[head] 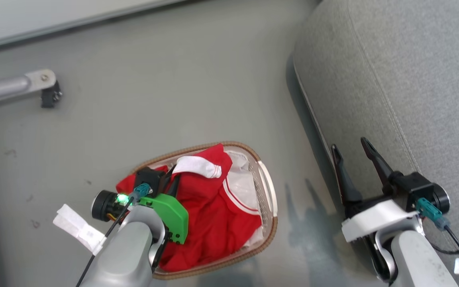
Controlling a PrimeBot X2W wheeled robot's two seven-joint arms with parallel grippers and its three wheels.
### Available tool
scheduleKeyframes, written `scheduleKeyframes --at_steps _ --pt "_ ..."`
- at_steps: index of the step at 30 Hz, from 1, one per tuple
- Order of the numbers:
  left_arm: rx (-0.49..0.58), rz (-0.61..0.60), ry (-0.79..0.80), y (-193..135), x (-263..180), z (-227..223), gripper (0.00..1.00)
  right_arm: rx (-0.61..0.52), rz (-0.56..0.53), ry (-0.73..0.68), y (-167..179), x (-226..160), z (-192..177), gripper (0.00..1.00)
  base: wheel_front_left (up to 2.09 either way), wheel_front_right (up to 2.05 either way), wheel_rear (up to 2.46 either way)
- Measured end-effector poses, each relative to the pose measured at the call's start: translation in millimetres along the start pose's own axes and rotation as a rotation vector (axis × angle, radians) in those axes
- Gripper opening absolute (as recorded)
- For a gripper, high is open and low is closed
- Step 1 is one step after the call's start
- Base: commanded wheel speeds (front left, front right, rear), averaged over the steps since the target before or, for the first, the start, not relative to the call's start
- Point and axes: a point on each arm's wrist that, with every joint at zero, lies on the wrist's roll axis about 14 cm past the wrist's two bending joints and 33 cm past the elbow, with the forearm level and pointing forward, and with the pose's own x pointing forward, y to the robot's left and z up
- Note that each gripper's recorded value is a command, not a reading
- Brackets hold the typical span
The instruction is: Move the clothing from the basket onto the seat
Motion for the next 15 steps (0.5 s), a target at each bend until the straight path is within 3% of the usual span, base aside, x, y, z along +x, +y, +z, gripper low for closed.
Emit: scheduleKeyframes --at_steps 8,15 --pt "0.183 -0.005 -0.232 -5 -25 97 0.0 -0.011 -0.008 -0.036 2 -32 16 1.0 0.0 0.0 0.0" --pt "0.4 -0.043 -0.441 -33 -66 195 0.0 -0.018 0.018 -0.109 13 -52 40 1.0 0.0 0.0 0.0"
